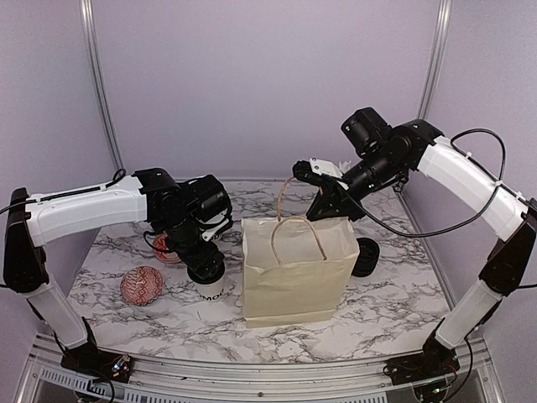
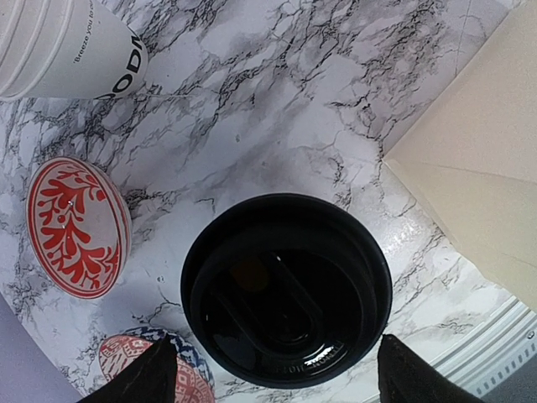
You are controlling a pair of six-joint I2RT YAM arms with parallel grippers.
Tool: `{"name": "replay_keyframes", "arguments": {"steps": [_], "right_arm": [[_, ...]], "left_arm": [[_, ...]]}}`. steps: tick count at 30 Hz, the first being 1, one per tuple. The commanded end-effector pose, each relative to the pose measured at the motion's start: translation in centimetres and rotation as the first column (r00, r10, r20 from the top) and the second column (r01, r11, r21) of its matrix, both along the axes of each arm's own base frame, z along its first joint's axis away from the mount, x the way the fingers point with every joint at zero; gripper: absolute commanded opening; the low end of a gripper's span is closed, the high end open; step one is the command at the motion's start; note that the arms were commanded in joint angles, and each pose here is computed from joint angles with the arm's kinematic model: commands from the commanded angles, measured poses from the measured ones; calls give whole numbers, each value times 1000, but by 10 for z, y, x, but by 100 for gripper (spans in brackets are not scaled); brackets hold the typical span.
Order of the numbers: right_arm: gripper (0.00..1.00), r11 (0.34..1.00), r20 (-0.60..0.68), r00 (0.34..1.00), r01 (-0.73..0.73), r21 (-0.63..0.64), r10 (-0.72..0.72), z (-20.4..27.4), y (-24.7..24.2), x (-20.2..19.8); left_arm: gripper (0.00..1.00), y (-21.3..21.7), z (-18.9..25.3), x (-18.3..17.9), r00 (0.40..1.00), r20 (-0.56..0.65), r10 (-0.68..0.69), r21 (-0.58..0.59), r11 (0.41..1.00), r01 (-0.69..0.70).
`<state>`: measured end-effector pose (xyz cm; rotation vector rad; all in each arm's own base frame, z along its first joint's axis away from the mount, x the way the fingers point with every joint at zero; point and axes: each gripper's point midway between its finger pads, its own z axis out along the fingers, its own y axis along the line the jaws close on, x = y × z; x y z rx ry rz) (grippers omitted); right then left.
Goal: Pack the takeout coffee
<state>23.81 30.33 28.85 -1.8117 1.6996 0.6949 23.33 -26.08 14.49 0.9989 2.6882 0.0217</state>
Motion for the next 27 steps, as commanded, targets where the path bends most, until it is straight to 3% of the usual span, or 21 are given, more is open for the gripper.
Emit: {"name": "replay_keyframes", "arguments": {"steps": [1,9,18,27], "right_arm": [[4,999,12,1000,1,42,-1,13,-2,-4],[6,999,11,1000,-2,37,1,12,-4,-6],[7,999,6,1000,0,36,0,10,-2,-3],[8,999,8,1000,3,36,-3,10,-1,-1]], "left_arm": [[83,2,-1,0,999,-32,32,14,999,-32],[81,0,-13,3,997,-71,30,29,999,-28],[72,-2,-21,1,994,-107,25,27,999,-22],[78,4,-25,-4,993,-115,24,40,999,-20]]}}
